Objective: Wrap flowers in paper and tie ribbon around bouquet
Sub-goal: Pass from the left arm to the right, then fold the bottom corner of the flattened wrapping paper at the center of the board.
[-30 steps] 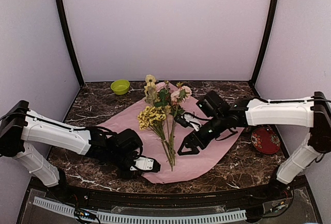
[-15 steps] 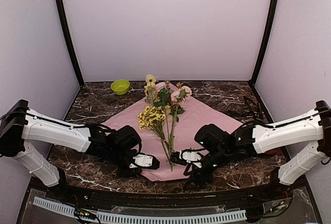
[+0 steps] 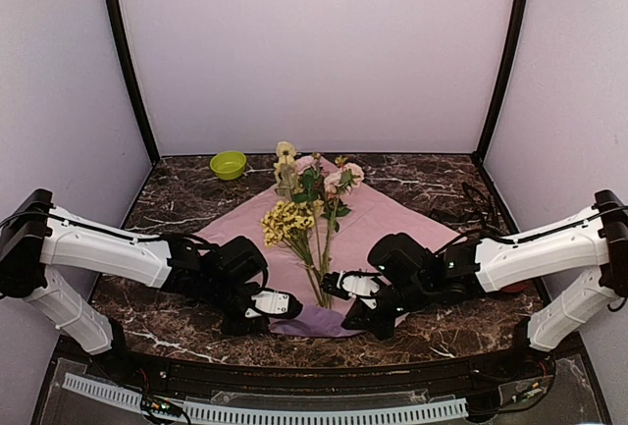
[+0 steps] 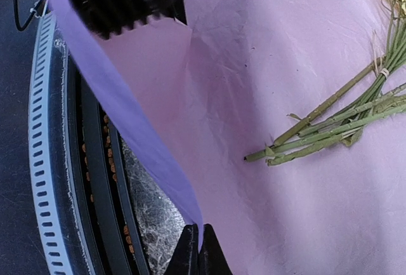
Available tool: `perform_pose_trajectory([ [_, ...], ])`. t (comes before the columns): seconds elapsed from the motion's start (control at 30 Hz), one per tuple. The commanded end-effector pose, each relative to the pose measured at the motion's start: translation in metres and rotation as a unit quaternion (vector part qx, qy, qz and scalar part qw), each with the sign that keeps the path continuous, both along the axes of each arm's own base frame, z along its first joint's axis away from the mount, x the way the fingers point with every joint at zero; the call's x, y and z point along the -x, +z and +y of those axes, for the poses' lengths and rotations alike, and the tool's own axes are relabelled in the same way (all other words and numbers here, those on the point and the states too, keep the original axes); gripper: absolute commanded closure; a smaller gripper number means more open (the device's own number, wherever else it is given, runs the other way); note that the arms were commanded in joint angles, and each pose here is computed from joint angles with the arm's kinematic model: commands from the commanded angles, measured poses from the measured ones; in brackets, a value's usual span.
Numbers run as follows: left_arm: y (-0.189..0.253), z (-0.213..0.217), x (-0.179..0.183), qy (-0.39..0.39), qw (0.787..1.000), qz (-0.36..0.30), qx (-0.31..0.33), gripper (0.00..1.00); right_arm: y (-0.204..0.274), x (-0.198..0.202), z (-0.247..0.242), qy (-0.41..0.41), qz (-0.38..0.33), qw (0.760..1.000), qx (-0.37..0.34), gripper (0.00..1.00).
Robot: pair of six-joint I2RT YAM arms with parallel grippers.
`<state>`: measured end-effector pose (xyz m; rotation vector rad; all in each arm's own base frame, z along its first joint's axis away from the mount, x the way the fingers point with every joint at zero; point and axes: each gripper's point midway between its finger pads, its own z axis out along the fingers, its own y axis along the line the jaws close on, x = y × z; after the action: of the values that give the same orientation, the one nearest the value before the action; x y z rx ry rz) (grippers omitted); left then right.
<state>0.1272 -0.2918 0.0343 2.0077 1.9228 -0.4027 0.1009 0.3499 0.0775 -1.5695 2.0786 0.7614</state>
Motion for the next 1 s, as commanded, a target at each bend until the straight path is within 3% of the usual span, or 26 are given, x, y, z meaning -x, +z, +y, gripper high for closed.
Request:
perform_pose_trajectory([
  [0.0, 0.017, 0.000, -0.004, 0.016, 1.000, -0.009, 0.023, 0.70, 0.013, -0.022, 0.005, -0.036, -0.011, 0.999, -0.021, 1.00],
  [0.07, 0.021, 0.001, -0.002, 0.022, 0.999, -0.010, 0.034, 0.55, 0.016, -0.031, 0.003, -0.049, -0.005, 0.998, -0.025, 1.00],
  [0.17, 0.026, 0.005, 0.004, 0.035, 0.998, 0.005, 0.050, 0.47, 0.017, -0.043, 0.003, -0.066, -0.004, 0.998, -0.025, 1.00],
  [0.43, 0.044, 0.007, -0.007, 0.097, 0.992, -0.005, 0.078, 0.46, 0.016, -0.075, 0.006, -0.104, -0.005, 0.995, -0.001, 1.00],
  [0.63, 0.059, -0.006, -0.027, 0.162, 0.979, -0.006, 0.120, 0.40, 0.007, -0.096, 0.002, -0.148, 0.014, 0.989, 0.011, 1.00],
  [0.97, 0.014, 0.001, -0.052, 0.231, 0.972, -0.014, 0.034, 0.44, -0.005, -0.115, -0.001, -0.202, 0.038, 0.978, 0.011, 1.00],
])
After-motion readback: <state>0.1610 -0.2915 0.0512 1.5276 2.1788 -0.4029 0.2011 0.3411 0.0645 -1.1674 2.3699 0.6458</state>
